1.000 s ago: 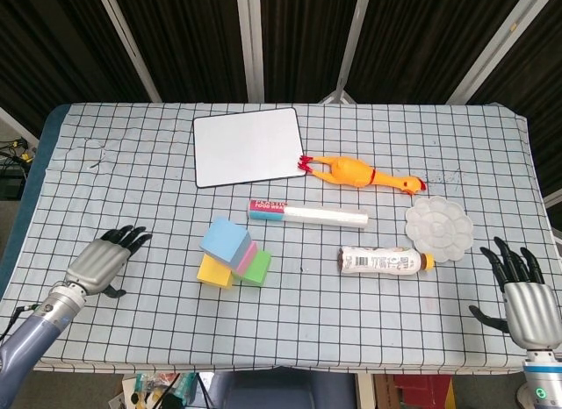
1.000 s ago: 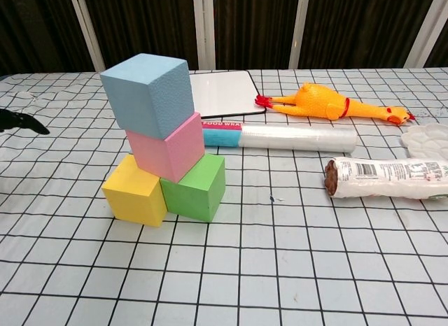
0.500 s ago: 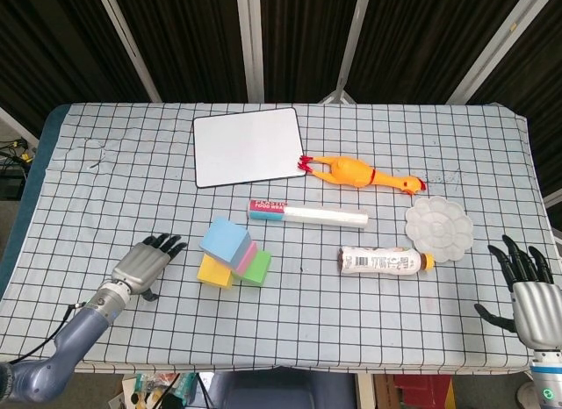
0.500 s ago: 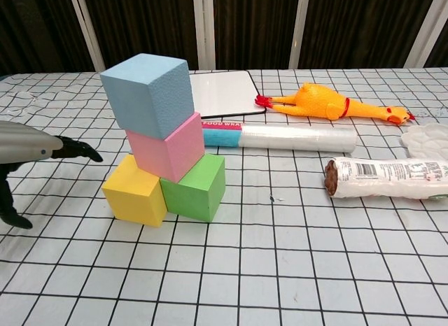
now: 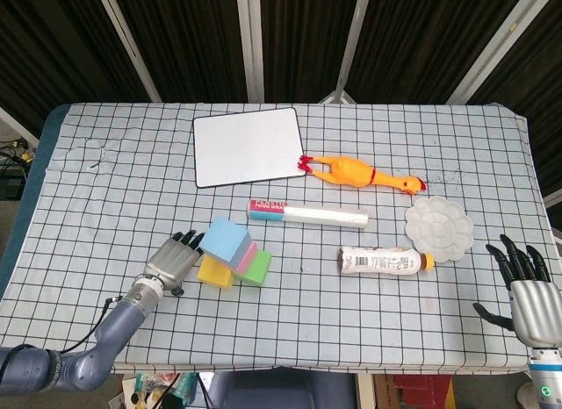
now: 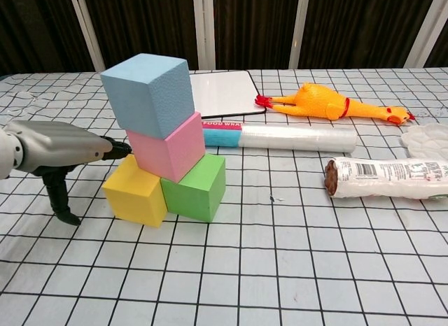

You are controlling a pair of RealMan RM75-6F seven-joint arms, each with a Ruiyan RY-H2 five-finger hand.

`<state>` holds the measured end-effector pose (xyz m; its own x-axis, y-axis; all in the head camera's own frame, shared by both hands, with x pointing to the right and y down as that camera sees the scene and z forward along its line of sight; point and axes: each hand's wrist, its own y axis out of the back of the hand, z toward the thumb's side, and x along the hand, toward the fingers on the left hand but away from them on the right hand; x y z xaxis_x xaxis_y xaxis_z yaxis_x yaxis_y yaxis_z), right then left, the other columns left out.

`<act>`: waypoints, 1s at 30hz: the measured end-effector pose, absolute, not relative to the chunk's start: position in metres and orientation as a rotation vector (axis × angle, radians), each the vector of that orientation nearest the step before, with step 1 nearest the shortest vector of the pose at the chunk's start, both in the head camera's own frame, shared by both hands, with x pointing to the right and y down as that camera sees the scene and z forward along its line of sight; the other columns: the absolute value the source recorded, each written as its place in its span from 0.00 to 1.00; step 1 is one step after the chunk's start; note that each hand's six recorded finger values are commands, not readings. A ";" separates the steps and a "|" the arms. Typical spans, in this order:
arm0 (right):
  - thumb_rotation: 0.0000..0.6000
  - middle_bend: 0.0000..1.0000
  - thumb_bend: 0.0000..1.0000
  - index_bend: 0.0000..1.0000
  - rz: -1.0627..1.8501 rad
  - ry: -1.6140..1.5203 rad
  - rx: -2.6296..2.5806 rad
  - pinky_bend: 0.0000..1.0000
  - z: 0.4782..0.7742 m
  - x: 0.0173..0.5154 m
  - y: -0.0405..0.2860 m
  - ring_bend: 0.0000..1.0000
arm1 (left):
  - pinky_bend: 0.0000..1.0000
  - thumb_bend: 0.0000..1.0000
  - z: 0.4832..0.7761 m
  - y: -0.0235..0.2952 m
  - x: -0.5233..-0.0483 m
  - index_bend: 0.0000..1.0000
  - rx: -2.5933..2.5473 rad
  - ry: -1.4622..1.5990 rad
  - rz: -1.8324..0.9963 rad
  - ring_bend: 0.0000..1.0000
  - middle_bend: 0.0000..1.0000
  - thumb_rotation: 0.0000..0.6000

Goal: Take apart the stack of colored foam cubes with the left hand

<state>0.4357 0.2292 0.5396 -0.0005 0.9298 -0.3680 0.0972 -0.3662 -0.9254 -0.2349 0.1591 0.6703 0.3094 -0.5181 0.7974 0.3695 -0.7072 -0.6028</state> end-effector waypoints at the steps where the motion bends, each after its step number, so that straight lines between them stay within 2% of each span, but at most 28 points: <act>1: 1.00 0.04 0.02 0.16 1.451 -1.092 -1.549 0.06 0.540 0.436 0.229 0.15 | 0.14 0.01 0.671 0.159 -0.232 0.00 -1.828 0.131 -1.495 0.00 0.00 1.00; 15: 1.00 0.04 0.02 0.16 1.450 -1.091 -1.555 0.06 0.540 0.436 0.229 0.15 | 0.14 0.01 0.677 0.160 -0.193 0.00 -1.789 0.117 -1.449 0.00 0.00 1.00; 30: 1.00 0.04 0.02 0.16 1.459 -1.064 -1.561 0.06 0.544 0.431 0.230 0.15 | 0.14 0.01 0.674 0.148 -0.179 0.00 -1.709 0.182 -1.390 0.00 0.00 1.00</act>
<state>0.4313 0.2303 0.5442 0.0109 0.9225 -0.3857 0.0851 -0.3852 -0.9189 -0.1791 0.1482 0.6737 0.3574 -0.6062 0.7105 0.4025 -0.5865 -0.7029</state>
